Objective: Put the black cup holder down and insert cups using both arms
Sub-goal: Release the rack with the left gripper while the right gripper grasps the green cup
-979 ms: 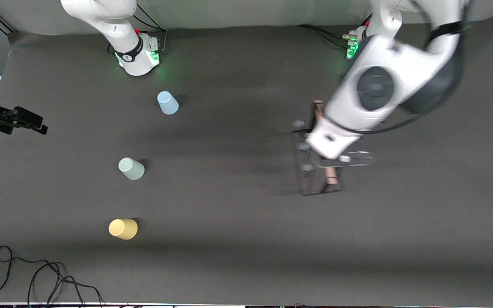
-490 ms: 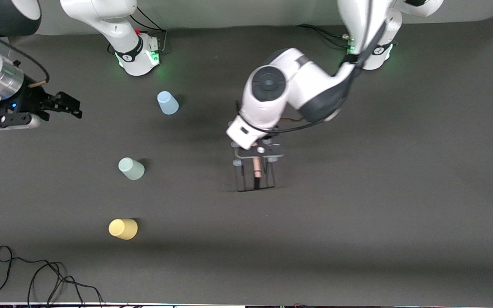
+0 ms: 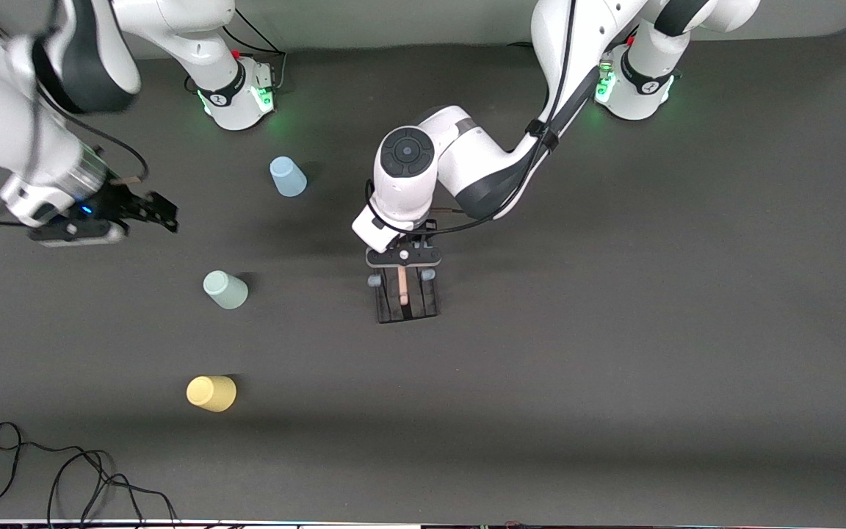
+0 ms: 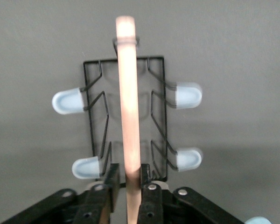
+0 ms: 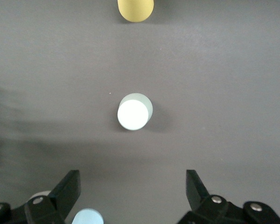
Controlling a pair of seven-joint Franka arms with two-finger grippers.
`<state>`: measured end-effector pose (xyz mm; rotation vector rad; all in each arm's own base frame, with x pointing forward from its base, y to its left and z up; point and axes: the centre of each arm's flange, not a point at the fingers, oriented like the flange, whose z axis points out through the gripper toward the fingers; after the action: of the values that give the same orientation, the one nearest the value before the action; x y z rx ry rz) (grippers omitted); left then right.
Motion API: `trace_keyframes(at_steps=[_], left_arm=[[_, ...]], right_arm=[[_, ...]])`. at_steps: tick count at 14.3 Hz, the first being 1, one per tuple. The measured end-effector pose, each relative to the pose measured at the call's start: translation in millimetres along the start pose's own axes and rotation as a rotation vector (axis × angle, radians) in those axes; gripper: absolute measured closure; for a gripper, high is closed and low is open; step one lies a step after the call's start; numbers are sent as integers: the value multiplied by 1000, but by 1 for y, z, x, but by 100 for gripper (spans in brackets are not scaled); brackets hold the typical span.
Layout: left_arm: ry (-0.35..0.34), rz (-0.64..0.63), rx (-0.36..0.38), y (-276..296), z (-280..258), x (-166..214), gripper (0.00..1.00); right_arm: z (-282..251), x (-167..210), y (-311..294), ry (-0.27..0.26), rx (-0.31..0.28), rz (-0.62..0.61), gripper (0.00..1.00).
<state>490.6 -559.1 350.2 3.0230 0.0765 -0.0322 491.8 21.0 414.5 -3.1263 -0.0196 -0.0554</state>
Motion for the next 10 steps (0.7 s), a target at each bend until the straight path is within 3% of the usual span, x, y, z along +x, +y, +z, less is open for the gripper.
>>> trace_keyframes(at_steps=[3,6,10], left_arm=[[7,-3,19,-3,-17,5,36],[-21,-65,53,-45,-73,42,2],[-83,-28,77,-169,-186,99,0]], right_arm=[[74,10,-6,17,-1,-11,0],[136,20,-13,37,-1,-25,0],[189,22,-13,52,-1,-25,0]])
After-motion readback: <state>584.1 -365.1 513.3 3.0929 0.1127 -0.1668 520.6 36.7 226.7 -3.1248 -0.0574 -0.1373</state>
